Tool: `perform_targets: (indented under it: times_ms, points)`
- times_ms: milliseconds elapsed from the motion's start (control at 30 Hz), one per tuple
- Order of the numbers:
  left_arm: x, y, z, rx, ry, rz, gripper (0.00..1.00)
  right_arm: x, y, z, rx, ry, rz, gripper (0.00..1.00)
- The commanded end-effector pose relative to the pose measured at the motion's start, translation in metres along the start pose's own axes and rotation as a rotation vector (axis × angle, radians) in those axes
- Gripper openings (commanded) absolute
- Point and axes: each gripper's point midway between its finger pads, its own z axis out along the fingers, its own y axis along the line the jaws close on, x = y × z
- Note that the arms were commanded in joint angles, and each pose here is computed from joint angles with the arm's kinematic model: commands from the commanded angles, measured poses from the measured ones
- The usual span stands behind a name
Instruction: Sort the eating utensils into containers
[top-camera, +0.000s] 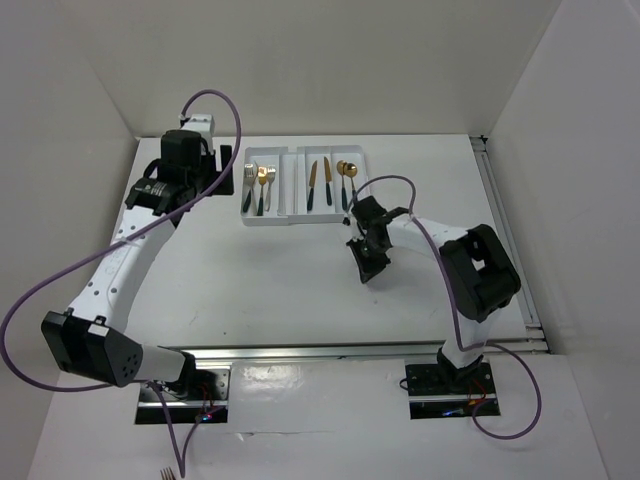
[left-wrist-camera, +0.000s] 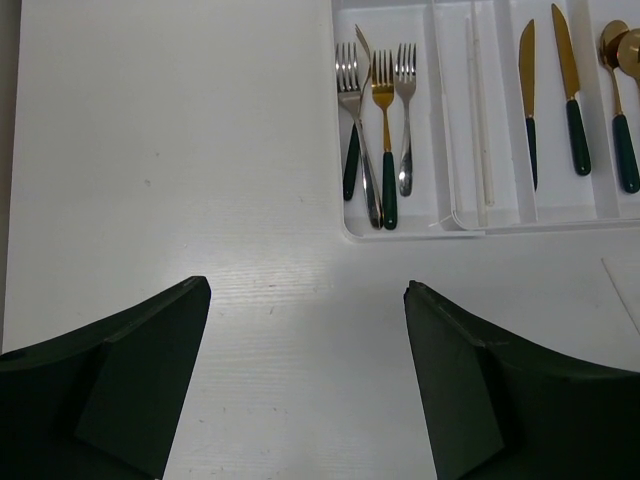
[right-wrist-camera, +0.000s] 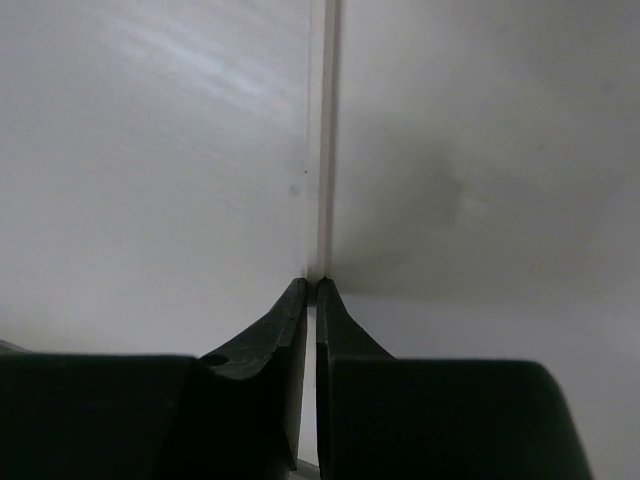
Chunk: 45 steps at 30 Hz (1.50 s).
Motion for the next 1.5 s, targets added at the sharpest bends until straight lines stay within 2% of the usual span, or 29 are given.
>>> perform_targets:
  times_ms: [0,200,400,533,567,633,667,700,733,800,833,900,1000,1033,1100,1233,1467]
  points:
    - [0.001,0.000,-0.013,0.021,-0.019,-0.036,0.93,-0.003,0.019,-0.017,0.006,-0.085,-0.132,0.00]
    - [0.021,-0.004,-0.015,0.051,0.016,-0.052,0.93,-0.018,0.056,-0.050,-0.050,-0.270,-0.361,0.00]
    - [0.021,-0.004,-0.020,0.052,0.007,-0.064,0.95,-0.059,0.091,-0.080,-0.146,-0.455,-0.456,0.00]
    - [0.014,0.001,-0.028,0.032,-0.017,-0.078,1.00,-0.105,0.109,-0.095,-0.198,-0.578,-0.440,0.00]
    - [0.010,0.009,-0.029,-0.004,-0.030,-0.103,1.00,-0.127,0.122,-0.110,-0.234,-0.641,-0.445,0.00]
    - [0.005,0.014,-0.030,-0.031,-0.044,-0.118,0.97,-0.150,0.124,-0.105,-0.263,-0.655,-0.391,0.00]
    - [0.003,0.022,-0.032,-0.064,-0.047,-0.138,0.97,-0.171,0.138,-0.121,-0.306,-0.712,-0.392,0.00]
    - [0.005,0.026,-0.028,-0.077,-0.038,-0.142,1.00,-0.184,0.137,-0.126,-0.324,-0.733,-0.368,0.00]
    - [0.005,0.026,-0.028,-0.077,-0.038,-0.142,1.00,-0.194,0.134,-0.112,-0.351,-0.701,-0.306,0.00]
    - [0.007,0.036,-0.027,-0.105,-0.029,-0.174,1.00,-0.226,0.148,-0.135,-0.426,-0.751,-0.274,0.00]
    - [0.007,0.037,-0.027,-0.105,-0.030,-0.174,1.00,-0.235,0.142,-0.116,-0.451,-0.699,-0.185,0.00]
    - [0.007,0.044,-0.027,-0.124,-0.031,-0.198,1.00,-0.263,0.147,-0.136,-0.522,-0.732,-0.130,0.00]
    - [0.007,0.046,-0.027,-0.125,-0.031,-0.212,1.00,-0.293,0.139,-0.131,-0.594,-0.712,0.021,0.00]
    - [0.011,0.048,-0.025,-0.123,-0.020,-0.216,1.00,-0.301,0.126,-0.110,-0.589,-0.682,0.082,0.00]
    - [0.015,0.046,-0.022,-0.117,-0.001,-0.213,1.00,-0.316,0.125,-0.115,-0.653,-0.658,0.168,0.00]
    - [0.015,0.053,-0.022,-0.126,0.000,-0.225,1.00,-0.329,0.100,-0.072,-0.671,-0.569,0.339,0.00]
    - [0.020,0.063,-0.019,-0.146,0.020,-0.229,1.00,-0.335,0.087,-0.037,-0.696,-0.542,0.370,0.00]
